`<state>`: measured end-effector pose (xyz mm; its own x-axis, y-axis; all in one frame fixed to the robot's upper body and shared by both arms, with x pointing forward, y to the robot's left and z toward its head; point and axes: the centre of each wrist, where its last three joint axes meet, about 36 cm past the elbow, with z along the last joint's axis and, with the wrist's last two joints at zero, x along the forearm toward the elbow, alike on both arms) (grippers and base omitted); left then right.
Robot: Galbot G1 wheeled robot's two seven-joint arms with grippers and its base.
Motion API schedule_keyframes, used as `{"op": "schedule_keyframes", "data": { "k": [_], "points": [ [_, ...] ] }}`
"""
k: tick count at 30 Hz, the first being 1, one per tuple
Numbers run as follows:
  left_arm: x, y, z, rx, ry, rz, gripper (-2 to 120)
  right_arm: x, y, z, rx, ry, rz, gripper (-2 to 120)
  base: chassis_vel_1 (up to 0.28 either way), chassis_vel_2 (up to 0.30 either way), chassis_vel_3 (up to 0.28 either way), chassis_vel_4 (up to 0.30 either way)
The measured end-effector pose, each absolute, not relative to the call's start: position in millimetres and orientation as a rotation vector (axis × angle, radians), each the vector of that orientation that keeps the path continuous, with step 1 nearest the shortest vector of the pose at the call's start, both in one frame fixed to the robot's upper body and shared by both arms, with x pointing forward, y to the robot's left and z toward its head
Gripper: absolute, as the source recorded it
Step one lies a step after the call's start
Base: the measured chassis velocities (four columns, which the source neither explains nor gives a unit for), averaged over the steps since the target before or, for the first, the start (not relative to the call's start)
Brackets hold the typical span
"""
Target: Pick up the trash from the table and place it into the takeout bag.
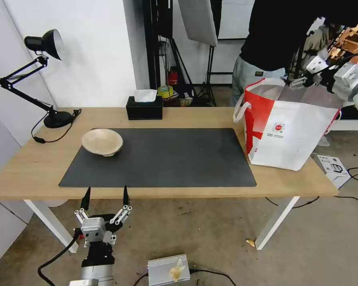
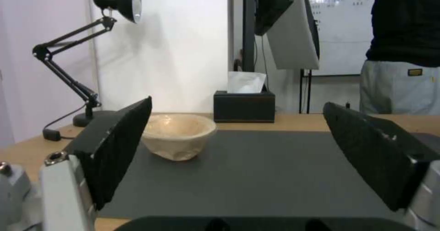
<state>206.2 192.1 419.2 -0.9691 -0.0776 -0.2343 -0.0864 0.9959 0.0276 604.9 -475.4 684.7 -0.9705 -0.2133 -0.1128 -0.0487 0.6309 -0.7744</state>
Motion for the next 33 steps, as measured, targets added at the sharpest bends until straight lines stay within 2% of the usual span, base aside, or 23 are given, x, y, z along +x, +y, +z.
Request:
{"op": "schedule_keyframes", "data": {
  "k": [3,6,14,20,24,27,28,29,30,33],
  "points": [
    [206.1,192.3,420.1,-0.12,2.902,0.056,100,600.3,-465.5,681.8,-0.142,2.647,-1.153,100,0.0,0.0,0.0,0.0],
    [205.5,192.7,421.8,-0.12,2.898,0.055,100,586.6,-438.3,675.3,-0.07,2.639,-0.93,100,0.0,0.0,0.0,0.0],
    [205.3,195.7,426.9,-0.129,2.886,0.051,100,547.6,-380.8,645.7,-0.102,2.617,-0.533,100,0.0,0.0,0.0,0.0],
    [205.3,195.8,427.6,-0.133,2.882,0.048,100,513.0,-343.8,631.2,-0.128,2.58,-0.379,100,0.0,0.0,0.0,0.0],
    [205.5,195.4,428.4,-0.135,2.879,0.045,100,463.8,-308.3,603.7,-0.162,2.607,-0.217,100,0.0,0.0,0.0,0.0],
    [205.6,195.2,428.5,-0.136,2.878,0.044,100,450.9,-301.2,597.1,-0.181,2.615,-0.185,100,0.0,0.0,0.0,0.0],
    [205.6,195.0,428.8,-0.138,2.877,0.043,100,437.6,-294.2,592.0,-0.198,2.62,-0.153,100,0.0,0.0,0.0,0.0],
    [205.9,194.3,429.5,-0.142,2.875,0.04,100,396.1,-273.1,581.2,-0.23,2.646,-0.048,100,0.0,0.0,0.0,0.0],
    [206.1,193.9,429.9,-0.145,2.873,0.04,100,381.6,-267.3,578.4,-0.239,2.66,-0.019,100,0.0,0.0,0.0,0.0],
    [206.3,193.5,430.0,-0.15,2.872,0.04,100,367.8,-264.0,576.2,-0.242,2.672,-0.01,100,0.0,0.0,0.0,0.0]
  ]
}}
